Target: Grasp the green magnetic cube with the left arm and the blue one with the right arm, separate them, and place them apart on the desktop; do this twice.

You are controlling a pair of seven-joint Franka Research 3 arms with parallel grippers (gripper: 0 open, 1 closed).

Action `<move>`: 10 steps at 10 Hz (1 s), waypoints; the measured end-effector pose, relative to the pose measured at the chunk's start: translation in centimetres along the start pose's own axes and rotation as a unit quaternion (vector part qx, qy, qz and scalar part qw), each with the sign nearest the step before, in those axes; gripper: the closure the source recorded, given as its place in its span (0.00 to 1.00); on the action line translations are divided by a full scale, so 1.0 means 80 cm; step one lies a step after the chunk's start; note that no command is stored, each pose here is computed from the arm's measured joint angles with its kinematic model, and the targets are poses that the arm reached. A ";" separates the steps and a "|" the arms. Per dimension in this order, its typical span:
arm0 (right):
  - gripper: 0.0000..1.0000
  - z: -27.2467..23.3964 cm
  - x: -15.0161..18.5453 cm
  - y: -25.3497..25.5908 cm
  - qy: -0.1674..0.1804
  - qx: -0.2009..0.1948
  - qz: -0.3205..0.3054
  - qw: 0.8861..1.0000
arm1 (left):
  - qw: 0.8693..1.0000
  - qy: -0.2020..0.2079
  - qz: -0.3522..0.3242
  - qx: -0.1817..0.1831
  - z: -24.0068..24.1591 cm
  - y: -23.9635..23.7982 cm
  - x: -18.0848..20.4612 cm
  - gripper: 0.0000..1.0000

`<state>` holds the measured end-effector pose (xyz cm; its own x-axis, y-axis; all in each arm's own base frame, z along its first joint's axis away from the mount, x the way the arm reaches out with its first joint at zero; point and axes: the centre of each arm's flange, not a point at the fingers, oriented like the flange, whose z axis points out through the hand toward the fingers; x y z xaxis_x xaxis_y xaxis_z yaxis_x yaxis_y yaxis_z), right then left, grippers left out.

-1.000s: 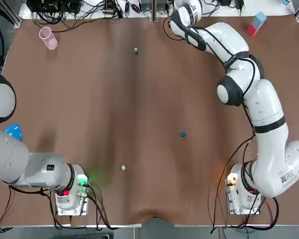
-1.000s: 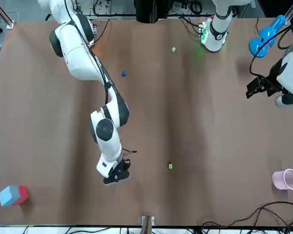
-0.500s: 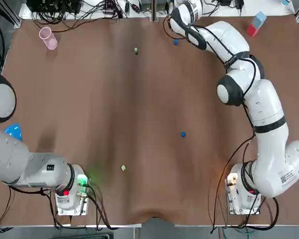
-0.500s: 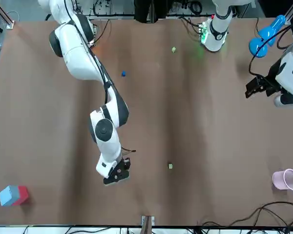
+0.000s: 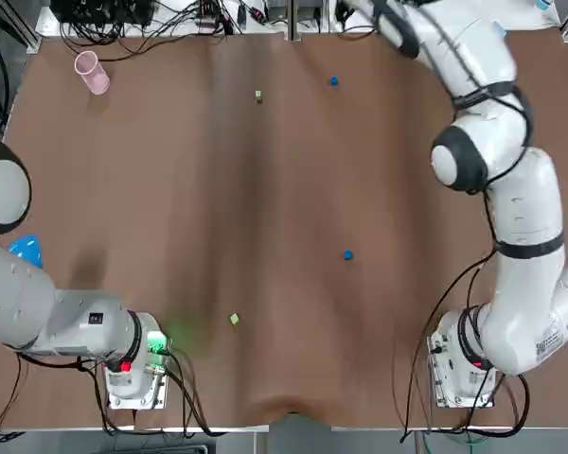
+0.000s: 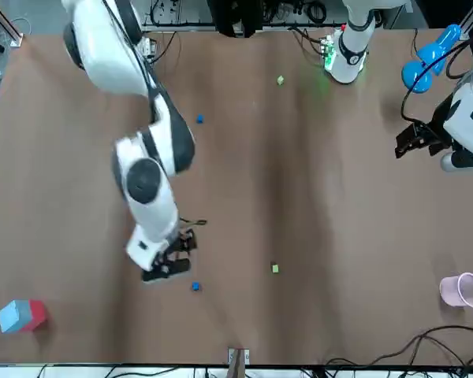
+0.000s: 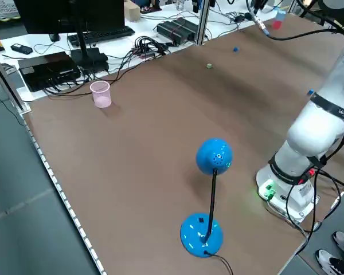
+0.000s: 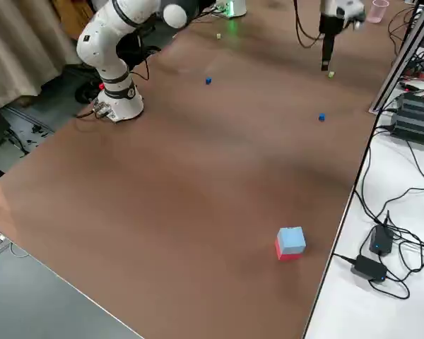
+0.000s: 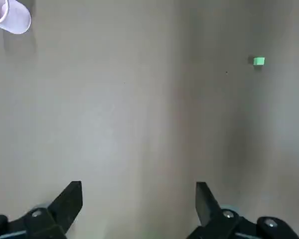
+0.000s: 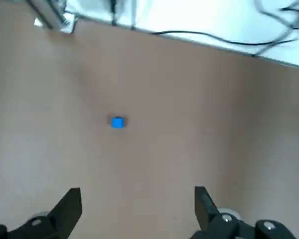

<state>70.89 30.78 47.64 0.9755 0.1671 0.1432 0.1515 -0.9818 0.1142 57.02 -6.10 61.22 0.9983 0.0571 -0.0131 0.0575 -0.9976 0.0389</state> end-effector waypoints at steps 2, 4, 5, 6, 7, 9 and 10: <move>0.00 -0.088 -0.022 0.097 -0.012 0.012 0.045 0.999 | 1.000 0.001 -0.005 0.000 -0.002 -0.006 0.001 0.00; 0.00 -0.154 -0.069 0.202 -0.023 0.036 0.068 0.997 | 1.000 0.000 -0.008 0.000 -0.002 -0.007 0.001 0.00; 0.00 -0.171 -0.102 0.246 -0.033 0.038 0.073 0.996 | 1.000 0.000 -0.011 0.000 -0.002 -0.007 0.001 0.00; 0.00 -0.179 -0.139 0.273 -0.049 0.038 0.080 0.995 | 1.000 0.000 -0.014 0.000 -0.003 -0.009 0.001 0.00; 0.00 -0.181 -0.172 0.285 -0.064 0.037 0.087 0.993 | 1.000 -0.002 -0.015 0.000 -0.002 -0.010 0.001 0.00; 0.00 -0.165 -0.201 0.294 -0.077 0.037 0.092 0.992 | 1.000 -0.003 -0.016 0.001 -0.002 -0.011 0.000 0.00; 0.01 -0.148 -0.200 0.296 -0.070 0.039 0.075 0.994 | 1.000 -0.003 -0.016 0.001 -0.002 -0.011 0.000 0.00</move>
<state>56.98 5.96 59.66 0.9999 0.0093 0.0133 0.0090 -0.9997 0.0242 56.99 -5.18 61.35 0.9958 0.0888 -0.0204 0.0895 -0.9953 0.0369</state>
